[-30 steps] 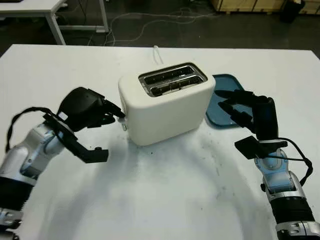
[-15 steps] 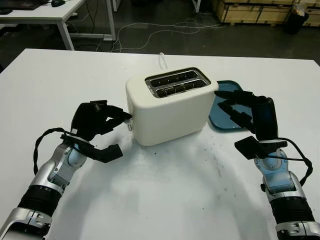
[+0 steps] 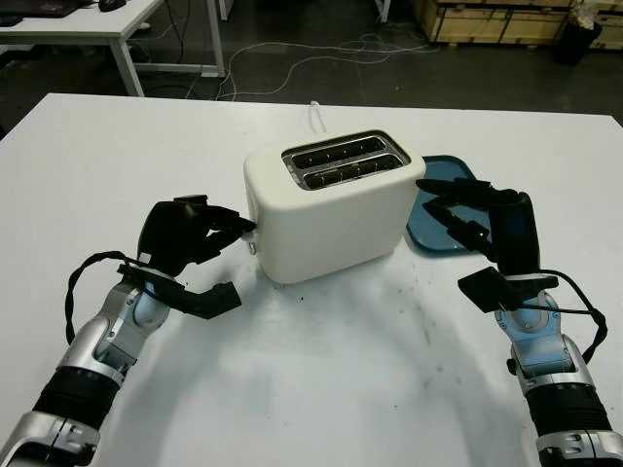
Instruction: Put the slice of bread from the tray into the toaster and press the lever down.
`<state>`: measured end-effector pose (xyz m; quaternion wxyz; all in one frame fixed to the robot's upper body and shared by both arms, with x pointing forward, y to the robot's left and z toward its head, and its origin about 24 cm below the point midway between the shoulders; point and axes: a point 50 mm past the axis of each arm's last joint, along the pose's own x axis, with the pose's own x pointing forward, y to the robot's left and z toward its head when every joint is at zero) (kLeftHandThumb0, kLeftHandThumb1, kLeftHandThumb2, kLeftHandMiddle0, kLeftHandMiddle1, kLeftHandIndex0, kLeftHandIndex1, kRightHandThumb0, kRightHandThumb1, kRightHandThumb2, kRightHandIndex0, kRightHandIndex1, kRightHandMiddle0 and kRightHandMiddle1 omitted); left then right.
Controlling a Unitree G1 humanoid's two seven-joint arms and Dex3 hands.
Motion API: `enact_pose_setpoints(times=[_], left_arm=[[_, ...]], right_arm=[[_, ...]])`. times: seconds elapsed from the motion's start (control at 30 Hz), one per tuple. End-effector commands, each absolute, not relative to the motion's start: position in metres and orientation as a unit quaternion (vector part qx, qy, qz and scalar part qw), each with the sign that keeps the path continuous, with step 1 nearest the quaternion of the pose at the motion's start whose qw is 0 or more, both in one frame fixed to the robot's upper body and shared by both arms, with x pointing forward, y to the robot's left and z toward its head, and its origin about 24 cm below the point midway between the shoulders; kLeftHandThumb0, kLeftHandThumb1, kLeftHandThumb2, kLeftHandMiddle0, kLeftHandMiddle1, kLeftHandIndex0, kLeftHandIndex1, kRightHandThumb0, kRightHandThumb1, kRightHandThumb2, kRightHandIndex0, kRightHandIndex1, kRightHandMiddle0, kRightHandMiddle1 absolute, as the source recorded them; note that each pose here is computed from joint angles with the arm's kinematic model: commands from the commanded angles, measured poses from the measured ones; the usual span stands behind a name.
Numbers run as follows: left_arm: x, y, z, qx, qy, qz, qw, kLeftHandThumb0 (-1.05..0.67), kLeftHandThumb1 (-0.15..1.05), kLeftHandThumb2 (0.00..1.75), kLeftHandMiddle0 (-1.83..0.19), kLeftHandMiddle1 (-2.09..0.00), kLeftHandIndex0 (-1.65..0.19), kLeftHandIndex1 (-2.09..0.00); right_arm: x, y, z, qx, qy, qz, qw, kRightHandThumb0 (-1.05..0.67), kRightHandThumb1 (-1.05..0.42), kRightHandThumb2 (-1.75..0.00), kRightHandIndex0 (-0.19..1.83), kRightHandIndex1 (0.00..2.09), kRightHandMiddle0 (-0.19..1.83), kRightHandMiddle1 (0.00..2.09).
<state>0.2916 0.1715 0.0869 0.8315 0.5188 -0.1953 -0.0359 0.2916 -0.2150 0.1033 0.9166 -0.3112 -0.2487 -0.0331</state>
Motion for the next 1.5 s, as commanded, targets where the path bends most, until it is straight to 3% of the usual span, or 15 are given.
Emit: enact_pose_setpoints(times=[0.0,0.1,0.23,0.3,0.33,0.4,0.6,0.87,1.13,1.27,1.47], left_arm=[[0.27,0.124,0.007,0.579,-0.028,-0.204,0.789,-0.21,0.92,0.13,-0.76,-1.23,-1.11,-0.03],[0.264,0.114,-0.031,0.59,0.052,-0.215,0.776,-0.2,0.92,0.03,-0.74,-1.28,-1.19,-0.09],[0.258,0.112,-0.039,0.589,0.082,-0.233,0.77,-0.2,0.91,0.01,-0.74,-1.3,-1.21,-0.13],[0.258,0.114,-0.038,0.584,0.089,-0.237,0.771,-0.2,0.89,0.0,-0.75,-1.43,-1.08,-0.5],[0.257,0.114,-0.038,0.579,0.091,-0.238,0.774,-0.18,0.87,0.0,-0.75,-1.55,-0.93,-0.85],[0.256,0.115,-0.038,0.574,0.097,-0.244,0.776,-0.16,0.87,0.01,-0.74,-1.54,-0.81,-1.04],[0.255,0.116,-0.037,0.57,0.101,-0.249,0.776,-0.17,0.86,0.0,-0.79,-1.4,-0.8,-0.98],[0.257,0.12,-0.033,0.568,0.096,-0.244,0.78,-0.19,0.88,0.0,-0.8,-1.11,-0.9,-0.61],[0.269,0.14,0.002,0.578,0.019,-0.177,0.796,-0.27,0.92,0.04,-0.78,-1.13,-0.95,-0.4],[0.272,0.155,0.033,0.584,-0.045,-0.137,0.799,-0.29,0.92,0.06,-0.8,-1.22,-0.99,-0.38],[0.275,0.167,0.064,0.587,-0.099,-0.108,0.796,-0.26,0.92,0.03,-0.87,-1.27,-1.02,-0.38]], right_arm=[[0.291,-0.22,0.105,-0.311,-0.248,-0.029,0.917,-0.12,-0.92,-0.02,0.95,0.61,1.07,0.0],[0.289,-0.223,0.104,-0.316,-0.246,-0.029,0.916,-0.12,-0.92,-0.02,0.97,0.62,1.07,0.0],[0.288,-0.227,0.105,-0.322,-0.243,-0.028,0.914,-0.13,-0.92,-0.01,0.95,0.64,1.07,0.0],[0.287,-0.227,0.105,-0.322,-0.243,-0.027,0.915,-0.15,-0.92,-0.02,0.94,0.66,1.07,0.0],[0.288,-0.227,0.105,-0.321,-0.243,-0.027,0.915,-0.16,-0.92,-0.03,0.94,0.66,1.06,0.0],[0.288,-0.226,0.104,-0.319,-0.243,-0.024,0.916,-0.17,-0.92,-0.03,0.93,0.67,1.06,0.0],[0.289,-0.225,0.103,-0.323,-0.241,-0.024,0.915,-0.17,-0.92,-0.03,0.93,0.67,1.07,0.0],[0.288,-0.225,0.102,-0.321,-0.242,-0.023,0.916,-0.19,-0.92,-0.04,0.93,0.69,1.07,0.0],[0.289,-0.225,0.102,-0.32,-0.24,-0.022,0.916,-0.19,-0.92,-0.04,0.93,0.68,1.07,0.0],[0.289,-0.224,0.102,-0.318,-0.238,-0.02,0.917,-0.18,-0.92,-0.04,0.93,0.67,1.06,0.0],[0.288,-0.223,0.101,-0.316,-0.237,-0.017,0.919,-0.18,-0.92,-0.04,0.94,0.66,1.06,0.0]])
